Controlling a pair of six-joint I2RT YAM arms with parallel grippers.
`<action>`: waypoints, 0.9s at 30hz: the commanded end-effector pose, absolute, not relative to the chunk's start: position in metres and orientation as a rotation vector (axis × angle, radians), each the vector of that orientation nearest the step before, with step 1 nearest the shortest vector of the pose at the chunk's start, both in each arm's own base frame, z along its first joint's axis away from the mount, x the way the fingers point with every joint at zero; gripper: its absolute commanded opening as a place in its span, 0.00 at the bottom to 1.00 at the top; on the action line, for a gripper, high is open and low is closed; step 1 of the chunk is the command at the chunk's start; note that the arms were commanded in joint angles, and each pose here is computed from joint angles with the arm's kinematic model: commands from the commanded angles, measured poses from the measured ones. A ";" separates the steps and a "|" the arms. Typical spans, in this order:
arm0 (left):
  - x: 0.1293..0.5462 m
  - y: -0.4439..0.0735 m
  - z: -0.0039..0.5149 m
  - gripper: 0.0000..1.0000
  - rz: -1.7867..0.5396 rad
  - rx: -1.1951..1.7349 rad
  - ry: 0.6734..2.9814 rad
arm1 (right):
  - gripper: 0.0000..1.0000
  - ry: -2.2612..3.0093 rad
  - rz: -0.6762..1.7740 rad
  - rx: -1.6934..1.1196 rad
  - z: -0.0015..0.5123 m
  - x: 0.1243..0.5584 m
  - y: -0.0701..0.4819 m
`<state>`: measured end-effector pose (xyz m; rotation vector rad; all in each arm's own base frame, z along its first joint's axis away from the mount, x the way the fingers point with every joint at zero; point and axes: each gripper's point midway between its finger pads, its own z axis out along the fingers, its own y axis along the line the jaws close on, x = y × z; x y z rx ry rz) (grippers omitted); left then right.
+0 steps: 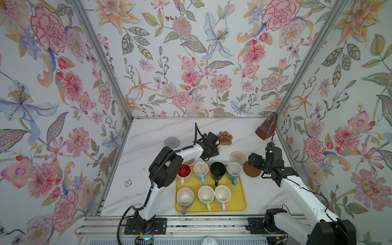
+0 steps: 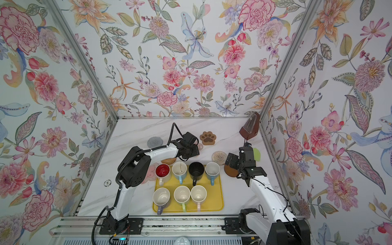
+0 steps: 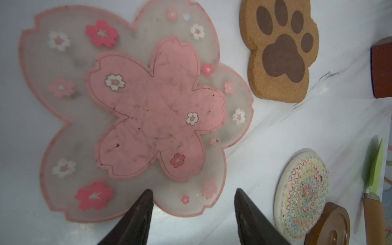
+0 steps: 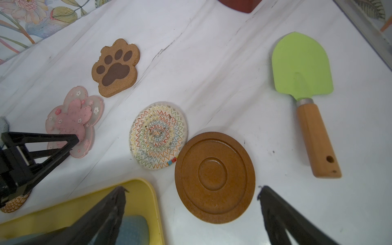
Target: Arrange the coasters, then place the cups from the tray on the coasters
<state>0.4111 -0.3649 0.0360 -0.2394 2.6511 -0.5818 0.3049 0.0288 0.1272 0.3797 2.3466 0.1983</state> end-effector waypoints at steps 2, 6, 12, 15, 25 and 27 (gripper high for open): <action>0.421 -0.357 0.015 0.63 -0.563 -0.292 2.679 | 0.99 2.357 0.200 0.370 0.127 0.303 0.028; 0.428 -0.349 0.009 0.63 -0.544 -0.316 2.680 | 0.99 2.357 0.201 0.369 0.128 0.303 0.029; 0.441 -0.328 0.006 0.63 -0.508 -0.368 2.668 | 0.99 2.357 0.197 0.371 0.129 0.302 0.027; 0.445 -0.316 0.005 0.63 -0.482 -0.380 2.661 | 0.99 2.358 0.196 0.376 0.129 0.302 0.027; 0.464 -0.302 0.026 0.64 -0.476 -0.346 2.594 | 0.99 2.363 0.205 0.381 0.129 0.303 0.028; 0.467 -0.302 0.038 0.64 -0.487 -0.335 2.573 | 0.99 2.360 0.207 0.381 0.130 0.303 0.028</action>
